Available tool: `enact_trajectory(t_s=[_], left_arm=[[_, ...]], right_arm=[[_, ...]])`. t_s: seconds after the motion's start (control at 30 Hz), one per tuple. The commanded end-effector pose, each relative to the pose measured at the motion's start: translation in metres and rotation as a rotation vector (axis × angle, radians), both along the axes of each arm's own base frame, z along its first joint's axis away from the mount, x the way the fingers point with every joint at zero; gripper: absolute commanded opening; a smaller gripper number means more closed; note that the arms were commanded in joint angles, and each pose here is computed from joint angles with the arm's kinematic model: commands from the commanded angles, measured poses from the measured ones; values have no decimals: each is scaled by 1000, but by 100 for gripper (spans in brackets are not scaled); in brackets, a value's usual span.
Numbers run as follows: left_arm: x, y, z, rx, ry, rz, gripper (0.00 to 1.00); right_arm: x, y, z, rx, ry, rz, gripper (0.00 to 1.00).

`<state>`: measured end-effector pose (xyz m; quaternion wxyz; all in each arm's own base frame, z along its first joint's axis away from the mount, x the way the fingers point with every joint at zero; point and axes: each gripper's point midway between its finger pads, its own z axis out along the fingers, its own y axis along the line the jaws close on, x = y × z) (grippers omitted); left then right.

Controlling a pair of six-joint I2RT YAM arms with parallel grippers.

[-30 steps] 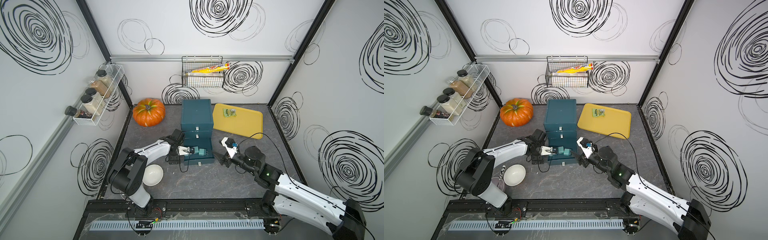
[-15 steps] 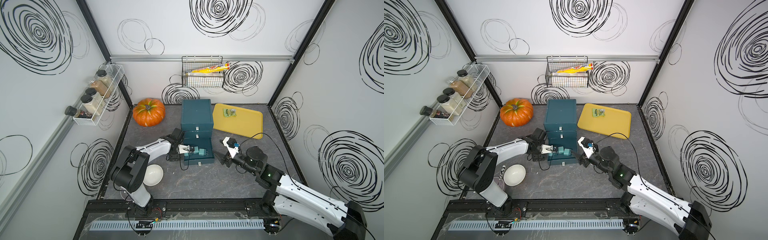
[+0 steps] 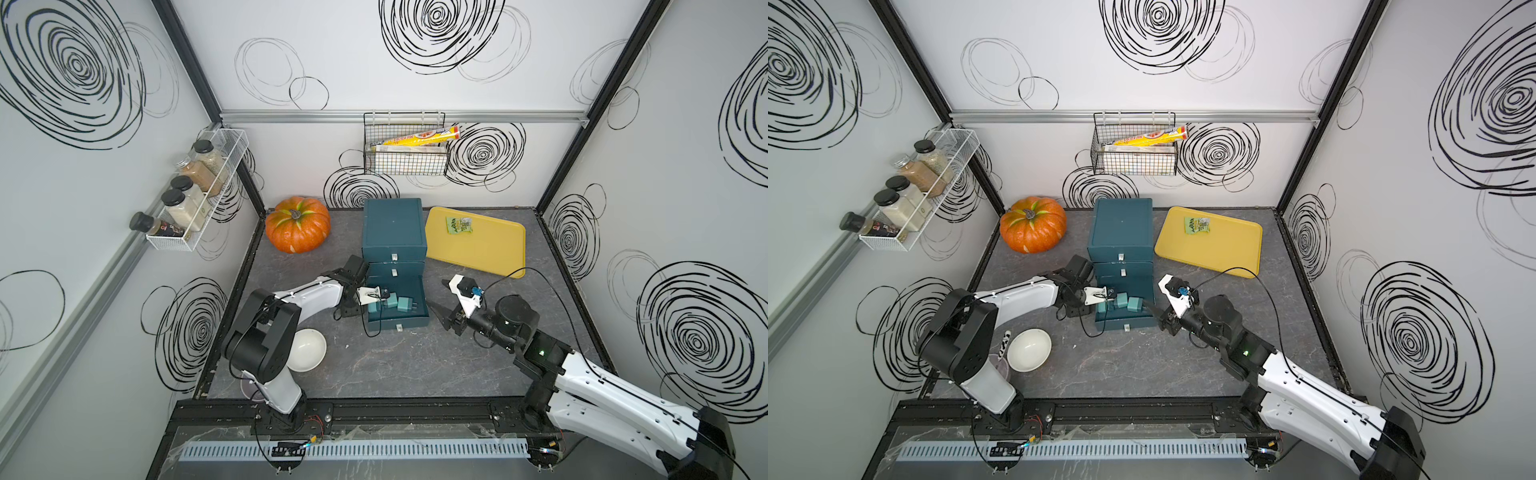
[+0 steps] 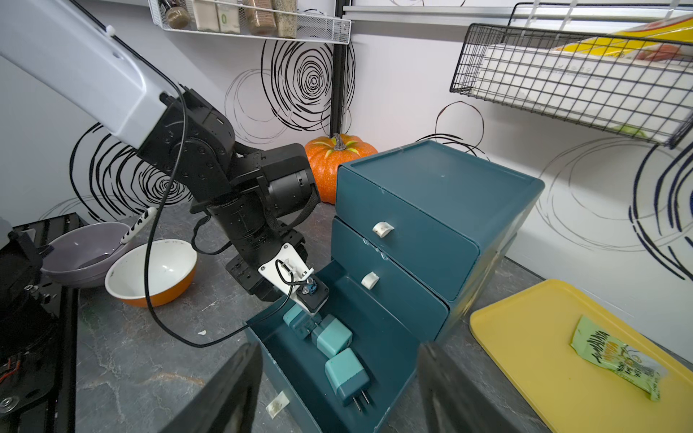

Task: Place the plugs into the drawer by color
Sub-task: Pick up the plug from the center of the board, then place the plug in the drawer.

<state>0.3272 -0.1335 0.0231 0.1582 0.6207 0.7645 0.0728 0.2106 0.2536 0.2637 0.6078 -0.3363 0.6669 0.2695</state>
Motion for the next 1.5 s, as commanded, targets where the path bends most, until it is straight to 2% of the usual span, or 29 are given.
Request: enact_trajectory(t_s=[0.0,0.13,0.2,0.33,0.37,0.43,0.5,0.57,0.67,0.77,0.9,0.97,1.0,1.1,1.33,1.47], left_arm=[[5,-11,27,-62,-41,29,42],[6,-11,102,-111,-182,62,42],[-2,-9,130,-110,-234,67,36],[-14,-24,165,-123,-292,90,23],[-18,-33,172,-139,-295,90,20],[-26,-53,188,-198,-290,75,9],[-37,-82,204,-273,-292,38,10],[-51,-112,208,-347,-259,-24,14],[-58,-147,196,-401,-215,-72,14],[-48,-167,177,-418,-177,-60,13],[-26,-177,135,-310,-140,-12,19],[-23,-184,116,-267,-100,-24,16],[-16,-187,111,-248,-118,-11,16],[-8,-196,102,-251,-143,-16,17],[9,-194,62,-147,-146,-17,17],[24,-182,45,-131,-135,11,16]], right_arm=[[2,-2,5,23,-14,-17,70],[2,-3,6,28,-17,-20,70],[3,-4,9,36,-22,-27,70],[1,-6,12,46,-30,-29,71],[2,-8,12,49,-33,-36,70],[3,-14,13,56,-43,-62,70],[5,-27,20,82,-65,-121,69],[3,-44,29,135,-100,-175,69],[-5,-68,44,229,-155,-233,68],[-10,-88,50,290,-184,-286,68],[-12,-98,51,321,-199,-315,66],[-12,-96,52,315,-198,-307,62],[-12,-93,51,308,-194,-298,59],[-9,-87,46,276,-177,-287,59],[-7,-81,43,257,-161,-273,59],[-11,-86,44,283,-176,-272,59]])
